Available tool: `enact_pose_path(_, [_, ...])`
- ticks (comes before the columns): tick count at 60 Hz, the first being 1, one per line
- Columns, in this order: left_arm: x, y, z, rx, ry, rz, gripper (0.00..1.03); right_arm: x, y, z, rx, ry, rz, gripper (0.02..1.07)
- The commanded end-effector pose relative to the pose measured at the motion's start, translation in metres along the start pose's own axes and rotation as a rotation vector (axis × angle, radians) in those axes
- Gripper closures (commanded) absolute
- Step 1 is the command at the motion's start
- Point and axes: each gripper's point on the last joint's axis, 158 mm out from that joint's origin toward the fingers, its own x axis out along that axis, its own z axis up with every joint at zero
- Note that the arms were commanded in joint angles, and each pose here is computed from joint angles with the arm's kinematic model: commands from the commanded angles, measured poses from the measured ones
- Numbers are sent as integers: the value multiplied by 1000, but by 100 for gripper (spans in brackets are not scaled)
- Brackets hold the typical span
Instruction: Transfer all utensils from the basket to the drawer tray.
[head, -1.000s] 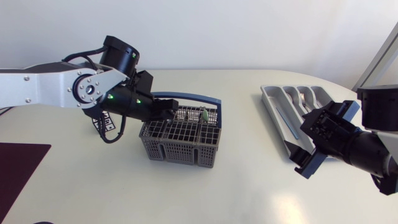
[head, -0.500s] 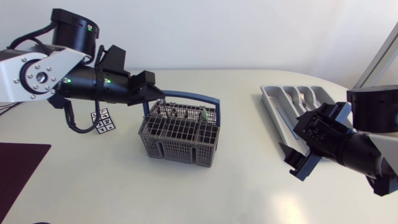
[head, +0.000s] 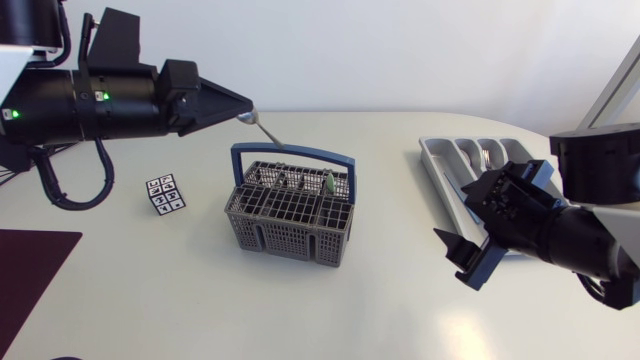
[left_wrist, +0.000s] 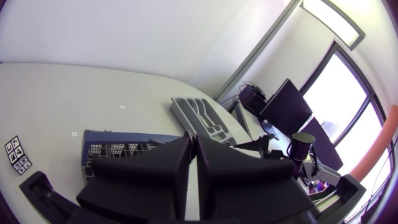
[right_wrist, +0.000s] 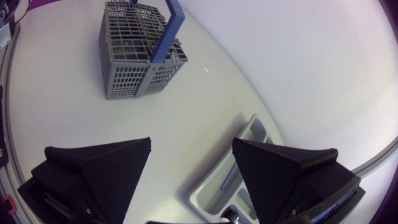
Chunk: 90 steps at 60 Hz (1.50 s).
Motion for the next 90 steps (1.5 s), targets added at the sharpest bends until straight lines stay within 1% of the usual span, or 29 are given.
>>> enact_pose_path(1, [4, -23, -18, 34, 44, -75, 100, -11, -2, 22, 53, -52, 34, 13])
enact_pose_path(5, [10, -41, -34, 78, 90, -131, 100, -17, 4, 34, 77, -87, 86, 13])
enact_pose_path(13, [17, -67, -59, 139, 158, -213, 100, -28, 18, 52, 103, -151, 196, 13])
enact_pose_path(23, [24, -89, -85, 173, 243, -315, 100, -42, 40, 72, 134, -227, 346, 13])
enact_pose_path(26, [25, -98, -94, 176, 274, -358, 100, -45, 46, 76, 139, -244, 386, 16])
enact_pose_path(35, [29, -112, -114, 175, 356, -424, 100, -54, 55, 88, 138, -299, 445, 16])
enact_pose_path(43, [29, -119, -124, 171, 409, -450, 100, -60, 64, 96, 111, -334, 467, 17])
enact_pose_path(46, [29, -120, -126, 170, 423, -452, 100, -63, 69, 100, 95, -348, 482, 23])
enact_pose_path(49, [28, -124, -129, 171, 434, -469, 100, -67, 74, 103, 81, -361, 498, 25])
enact_pose_path(65, [26, -134, -139, 176, 475, -502, 100, -76, 100, 113, 22, -396, 567, 47])
enact_pose_path(69, [26, -134, -139, 177, 477, -504, 100, -78, 103, 114, 15, -400, 577, 49])
enact_pose_path(72, [26, -134, -138, 177, 476, -505, 100, -79, 105, 114, 11, -404, 581, 57])
enact_pose_path(79, [26, -134, -138, 177, 477, -506, 100, -80, 110, 115, 5, -408, 598, 69])
enact_pose_path(85, [26, -135, -138, 178, 476, -508, 100, -80, 114, 114, 1, -405, 609, 84])
enact_pose_path(90, [26, -135, -138, 178, 476, -507, 100, -80, 117, 112, 1, -402, 616, 93])
